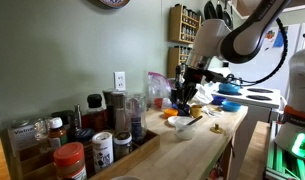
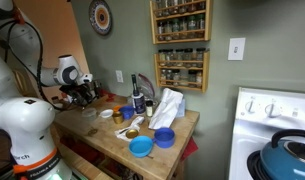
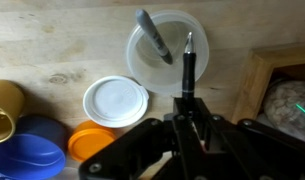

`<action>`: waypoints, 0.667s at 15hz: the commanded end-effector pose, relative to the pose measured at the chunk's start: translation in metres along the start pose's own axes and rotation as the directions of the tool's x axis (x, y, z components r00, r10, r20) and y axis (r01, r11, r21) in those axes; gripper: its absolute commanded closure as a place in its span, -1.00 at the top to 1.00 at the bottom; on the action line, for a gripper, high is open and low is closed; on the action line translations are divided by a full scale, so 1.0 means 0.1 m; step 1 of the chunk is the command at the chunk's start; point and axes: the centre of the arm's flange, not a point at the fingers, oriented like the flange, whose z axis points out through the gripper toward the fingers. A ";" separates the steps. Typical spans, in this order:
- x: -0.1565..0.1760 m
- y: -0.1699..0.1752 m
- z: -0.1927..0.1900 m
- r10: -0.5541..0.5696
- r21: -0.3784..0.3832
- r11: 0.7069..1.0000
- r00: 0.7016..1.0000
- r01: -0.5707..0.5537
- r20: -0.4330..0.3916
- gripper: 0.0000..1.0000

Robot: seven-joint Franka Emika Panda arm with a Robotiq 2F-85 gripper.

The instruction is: Pick up the black pen and put it in the clear lunch box

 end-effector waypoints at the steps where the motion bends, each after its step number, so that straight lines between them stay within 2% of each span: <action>1: -0.11 -0.01 0.21 -0.014 0.021 1.000 0.999 0.016 -0.052 -0.93; 3: -0.10 -0.05 0.25 -0.030 0.028 0.999 0.996 0.032 -0.079 -0.93; 7: -0.17 0.04 0.38 -0.083 -0.006 0.997 0.995 0.083 -0.050 -0.93; 10: -0.20 0.09 0.41 -0.078 0.013 0.997 0.994 0.079 -0.079 -0.93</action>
